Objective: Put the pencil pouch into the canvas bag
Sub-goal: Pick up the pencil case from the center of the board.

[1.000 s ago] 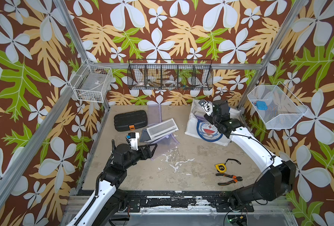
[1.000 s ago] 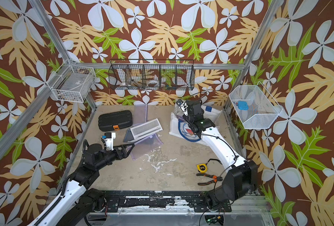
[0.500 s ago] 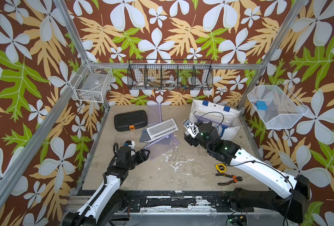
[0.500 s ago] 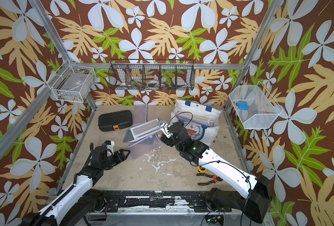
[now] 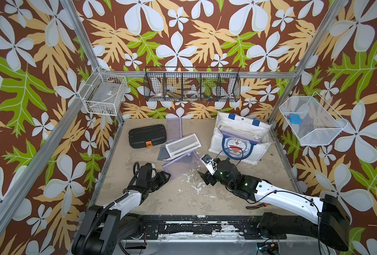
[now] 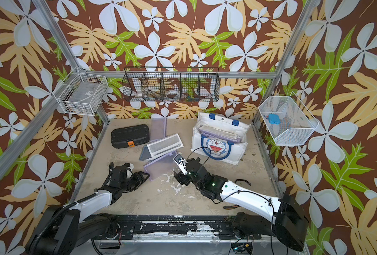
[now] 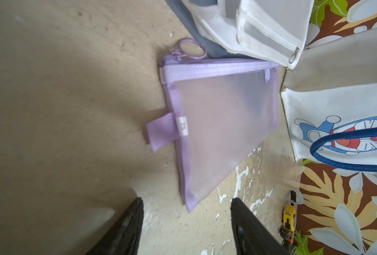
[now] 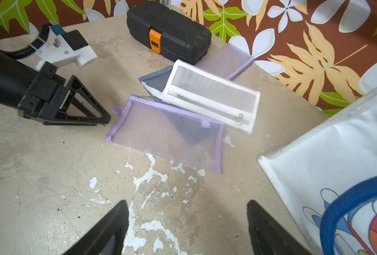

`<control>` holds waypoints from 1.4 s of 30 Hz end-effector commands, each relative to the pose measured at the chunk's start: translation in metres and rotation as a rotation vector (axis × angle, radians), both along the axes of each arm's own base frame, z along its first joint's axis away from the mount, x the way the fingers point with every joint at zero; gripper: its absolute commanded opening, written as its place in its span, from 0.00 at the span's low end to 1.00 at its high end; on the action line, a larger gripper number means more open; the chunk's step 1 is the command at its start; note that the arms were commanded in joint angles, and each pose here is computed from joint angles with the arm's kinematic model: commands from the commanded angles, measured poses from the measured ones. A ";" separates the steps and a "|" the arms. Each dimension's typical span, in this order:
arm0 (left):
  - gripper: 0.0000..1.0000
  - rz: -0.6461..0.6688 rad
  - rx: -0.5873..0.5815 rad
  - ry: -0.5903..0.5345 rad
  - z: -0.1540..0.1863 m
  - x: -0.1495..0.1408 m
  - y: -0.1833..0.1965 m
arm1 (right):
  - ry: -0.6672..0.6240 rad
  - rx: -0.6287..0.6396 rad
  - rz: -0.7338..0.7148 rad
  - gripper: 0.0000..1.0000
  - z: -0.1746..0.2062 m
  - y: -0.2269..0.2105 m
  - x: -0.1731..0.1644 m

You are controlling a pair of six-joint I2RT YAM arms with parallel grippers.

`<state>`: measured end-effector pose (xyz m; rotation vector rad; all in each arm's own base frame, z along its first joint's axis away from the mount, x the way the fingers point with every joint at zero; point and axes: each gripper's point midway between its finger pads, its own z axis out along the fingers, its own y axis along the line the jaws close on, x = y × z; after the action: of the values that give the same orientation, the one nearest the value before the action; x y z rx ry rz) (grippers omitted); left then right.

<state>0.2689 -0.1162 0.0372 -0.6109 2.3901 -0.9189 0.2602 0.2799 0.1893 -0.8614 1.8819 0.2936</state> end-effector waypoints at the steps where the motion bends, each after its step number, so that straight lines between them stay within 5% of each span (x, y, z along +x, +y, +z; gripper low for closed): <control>1: 0.64 0.032 0.020 0.002 -0.005 0.008 0.000 | -0.055 0.073 -0.025 0.85 0.018 -0.001 0.003; 15: 0.34 0.088 0.219 0.095 -0.049 0.021 0.008 | -0.067 0.037 -0.072 0.87 -0.005 -0.020 0.001; 21: 0.00 0.099 0.226 0.120 -0.060 0.017 0.011 | -0.075 0.020 -0.087 0.87 -0.010 -0.028 -0.001; 25: 0.00 0.076 0.210 0.102 -0.053 0.017 0.007 | -0.071 0.013 -0.087 0.87 -0.012 -0.030 -0.002; 31: 0.00 0.036 0.148 0.015 -0.015 0.011 -0.001 | -0.090 0.018 -0.056 0.86 -0.008 -0.032 -0.009; 42: 0.00 -0.102 0.034 -0.230 0.114 -0.006 -0.020 | -0.292 0.113 0.215 0.90 0.043 -0.008 -0.042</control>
<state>0.2798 -0.1325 0.1501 -0.4000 2.1747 -0.9156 0.2244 0.2593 0.2130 -0.9162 1.6009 0.3663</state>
